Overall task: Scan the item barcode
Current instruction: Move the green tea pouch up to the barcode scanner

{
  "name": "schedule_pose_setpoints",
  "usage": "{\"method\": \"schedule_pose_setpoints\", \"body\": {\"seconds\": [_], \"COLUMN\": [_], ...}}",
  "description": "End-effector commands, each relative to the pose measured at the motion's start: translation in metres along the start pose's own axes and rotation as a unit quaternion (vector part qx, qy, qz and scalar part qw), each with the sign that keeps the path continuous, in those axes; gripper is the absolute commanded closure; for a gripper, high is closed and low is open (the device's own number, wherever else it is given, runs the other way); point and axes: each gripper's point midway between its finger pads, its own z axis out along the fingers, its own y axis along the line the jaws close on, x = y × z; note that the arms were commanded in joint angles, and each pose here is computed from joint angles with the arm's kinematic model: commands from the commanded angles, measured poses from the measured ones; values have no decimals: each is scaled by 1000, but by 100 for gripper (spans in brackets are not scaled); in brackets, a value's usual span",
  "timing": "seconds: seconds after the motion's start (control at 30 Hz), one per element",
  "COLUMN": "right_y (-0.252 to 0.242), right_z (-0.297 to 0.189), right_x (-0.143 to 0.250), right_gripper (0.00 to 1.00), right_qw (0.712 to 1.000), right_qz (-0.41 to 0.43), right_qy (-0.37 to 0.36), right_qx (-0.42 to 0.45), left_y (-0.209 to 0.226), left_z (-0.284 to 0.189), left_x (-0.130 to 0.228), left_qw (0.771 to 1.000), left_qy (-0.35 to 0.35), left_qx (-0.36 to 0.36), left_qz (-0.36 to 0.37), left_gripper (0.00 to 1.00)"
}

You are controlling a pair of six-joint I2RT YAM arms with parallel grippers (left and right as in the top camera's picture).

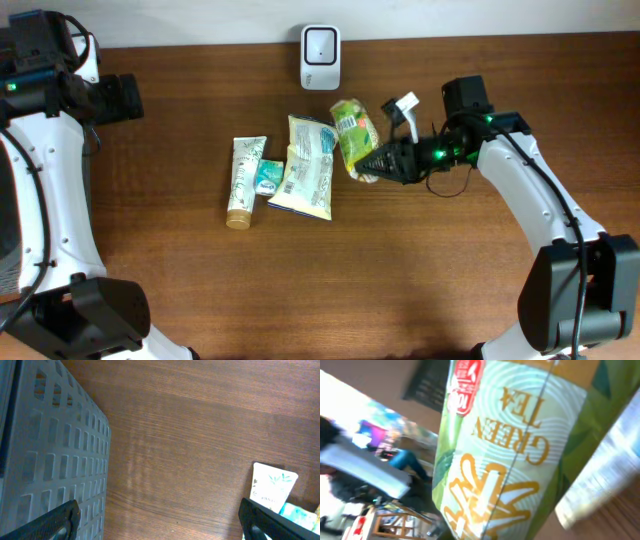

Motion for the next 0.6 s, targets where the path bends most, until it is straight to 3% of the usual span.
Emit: {"method": "schedule_pose_setpoints", "body": {"seconds": [0.0,0.4,0.47,0.57], "right_y": [57,64,49,9], "right_z": [-12,-15,-12,-5], "right_x": [-29,-41,-41,-52], "right_gripper": [96,96,96,96], "right_qw": [988,988,996,995], "right_qz": [-72,-61,-24,29], "right_qy": [-58,-56,-41,-14], "right_qx": [-127,-127,-78,98], "left_y": [0,0,0,0], "left_z": [2,2,2,2], "left_x": [1,1,1,1], "left_qw": [1000,1000,1000,1000], "left_qy": [2,2,2,2], "left_qx": [1,1,1,1], "left_qz": [7,7,7,7], "left_gripper": [1,1,1,1]}}
